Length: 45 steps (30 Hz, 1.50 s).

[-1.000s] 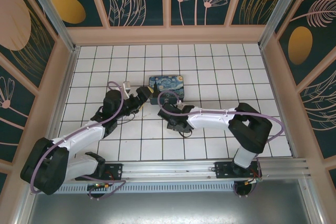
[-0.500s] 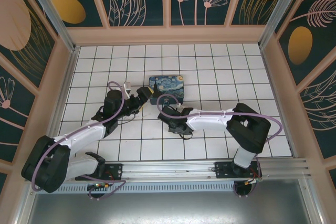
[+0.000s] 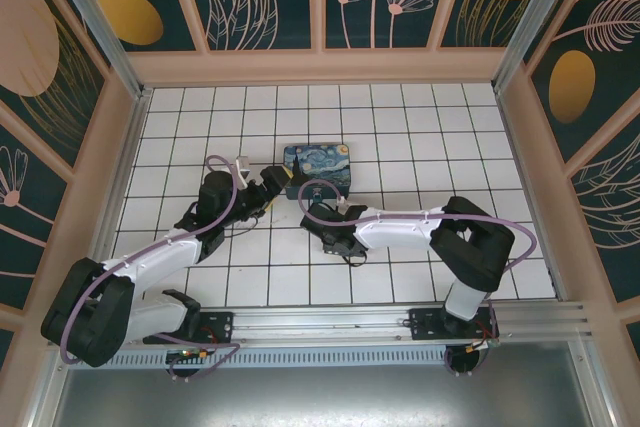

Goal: Unlock the padlock with the key

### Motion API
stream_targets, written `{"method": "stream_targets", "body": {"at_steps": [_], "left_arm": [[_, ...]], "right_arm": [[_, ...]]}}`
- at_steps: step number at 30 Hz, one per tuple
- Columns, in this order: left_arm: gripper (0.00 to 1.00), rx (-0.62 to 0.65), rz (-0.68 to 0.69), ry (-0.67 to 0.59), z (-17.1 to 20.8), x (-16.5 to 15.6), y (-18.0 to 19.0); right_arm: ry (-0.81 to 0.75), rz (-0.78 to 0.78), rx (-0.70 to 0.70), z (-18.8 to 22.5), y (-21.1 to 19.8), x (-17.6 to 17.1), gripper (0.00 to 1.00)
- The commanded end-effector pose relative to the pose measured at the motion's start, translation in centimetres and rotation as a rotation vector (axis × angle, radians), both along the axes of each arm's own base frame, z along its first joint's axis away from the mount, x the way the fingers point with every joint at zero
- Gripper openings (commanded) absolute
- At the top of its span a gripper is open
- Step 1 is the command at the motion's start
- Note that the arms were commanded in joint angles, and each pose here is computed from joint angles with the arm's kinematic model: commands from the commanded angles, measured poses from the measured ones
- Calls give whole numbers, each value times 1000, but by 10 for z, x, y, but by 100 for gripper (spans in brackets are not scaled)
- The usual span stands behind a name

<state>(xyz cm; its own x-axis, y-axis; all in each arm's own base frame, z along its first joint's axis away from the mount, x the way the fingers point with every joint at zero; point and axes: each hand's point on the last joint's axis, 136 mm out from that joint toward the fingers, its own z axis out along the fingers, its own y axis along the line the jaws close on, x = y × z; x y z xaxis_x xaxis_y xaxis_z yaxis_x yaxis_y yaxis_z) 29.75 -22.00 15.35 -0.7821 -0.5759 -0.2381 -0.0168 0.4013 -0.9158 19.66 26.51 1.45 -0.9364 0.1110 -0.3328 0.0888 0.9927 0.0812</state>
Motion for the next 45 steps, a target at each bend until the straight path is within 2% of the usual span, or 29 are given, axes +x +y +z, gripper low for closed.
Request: {"method": "stream_targets", "body": {"at_steps": [1, 9, 15, 25, 34, 39, 45], "left_arm": [[99, 4, 3, -36, 8, 5, -1], [99, 6, 1, -35, 6, 5, -1], [99, 7, 0, -36, 7, 4, -1], [99, -10, -27, -43, 12, 2, -5], [98, -188, -77, -62, 38, -5, -17], [89, -228, -105, -81, 43, -10, -20], [66, -257, -167, -83, 38, -18, -27]], "right_arm": [[27, -13, -14, -11, -8, -4, 18], [24, -22, 9, -9, -8, -2, 0], [-11, -44, 65, 5, -6, 1, 0], [-153, -65, 299, 73, 18, 20, 0], [-243, -219, 513, 125, 27, 42, 0], [-288, -350, 605, 140, 23, 58, 0], [-316, -428, 678, 151, 25, 76, 0]]}}
